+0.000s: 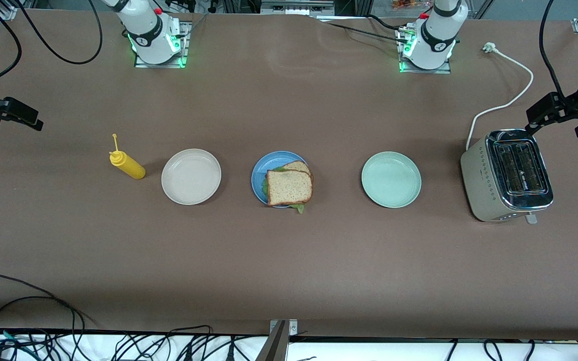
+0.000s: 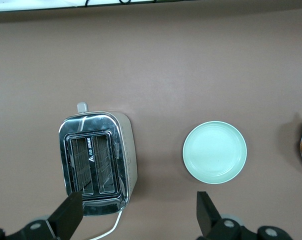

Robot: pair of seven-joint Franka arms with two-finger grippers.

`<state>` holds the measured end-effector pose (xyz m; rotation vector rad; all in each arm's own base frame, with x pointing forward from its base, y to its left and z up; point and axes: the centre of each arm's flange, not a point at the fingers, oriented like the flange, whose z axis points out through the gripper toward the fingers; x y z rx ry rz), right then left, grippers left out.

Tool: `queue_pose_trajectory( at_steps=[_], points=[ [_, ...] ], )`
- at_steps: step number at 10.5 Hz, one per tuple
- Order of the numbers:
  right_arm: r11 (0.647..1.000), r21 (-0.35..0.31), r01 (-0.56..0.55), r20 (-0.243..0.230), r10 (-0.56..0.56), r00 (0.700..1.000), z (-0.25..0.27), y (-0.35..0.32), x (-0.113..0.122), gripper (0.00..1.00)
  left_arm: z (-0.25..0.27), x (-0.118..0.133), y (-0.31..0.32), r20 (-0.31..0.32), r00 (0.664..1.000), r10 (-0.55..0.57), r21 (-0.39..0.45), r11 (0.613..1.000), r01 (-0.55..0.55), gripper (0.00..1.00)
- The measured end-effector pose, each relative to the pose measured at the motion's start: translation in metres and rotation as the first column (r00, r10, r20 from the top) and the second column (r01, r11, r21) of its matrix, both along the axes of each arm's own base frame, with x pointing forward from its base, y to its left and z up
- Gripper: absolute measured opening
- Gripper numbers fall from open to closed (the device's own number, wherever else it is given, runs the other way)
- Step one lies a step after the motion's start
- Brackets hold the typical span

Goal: Make sandwich in blue plate with both arms

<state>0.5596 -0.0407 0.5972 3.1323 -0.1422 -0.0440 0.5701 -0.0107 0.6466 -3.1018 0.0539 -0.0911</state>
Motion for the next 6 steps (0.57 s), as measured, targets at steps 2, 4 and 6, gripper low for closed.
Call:
queue_pose_trajectory(
  at_steps=[2, 4, 6],
  points=[
    [1.000, -0.001, 0.004, 0.019, -0.004, 1.000, 0.0099, -0.0020, 0.0006, 1.00, -0.0007, 0.0004, -0.0003, -0.001, 1.000, -0.001, 0.000, 1.000, 0.001, 1.00],
    [1.000, -0.001, 0.003, 0.020, -0.003, 1.000, 0.0109, -0.0016, 0.0005, 1.00, -0.0008, 0.0004, -0.0005, -0.001, 1.000, -0.001, 0.000, 1.000, 0.001, 1.00],
    [1.000, -0.001, 0.003, 0.020, -0.003, 1.000, 0.0109, -0.0016, 0.0005, 1.00, -0.0009, 0.0005, -0.0002, -0.002, 1.000, 0.000, 0.000, 1.000, 0.000, 1.00]
  ],
)
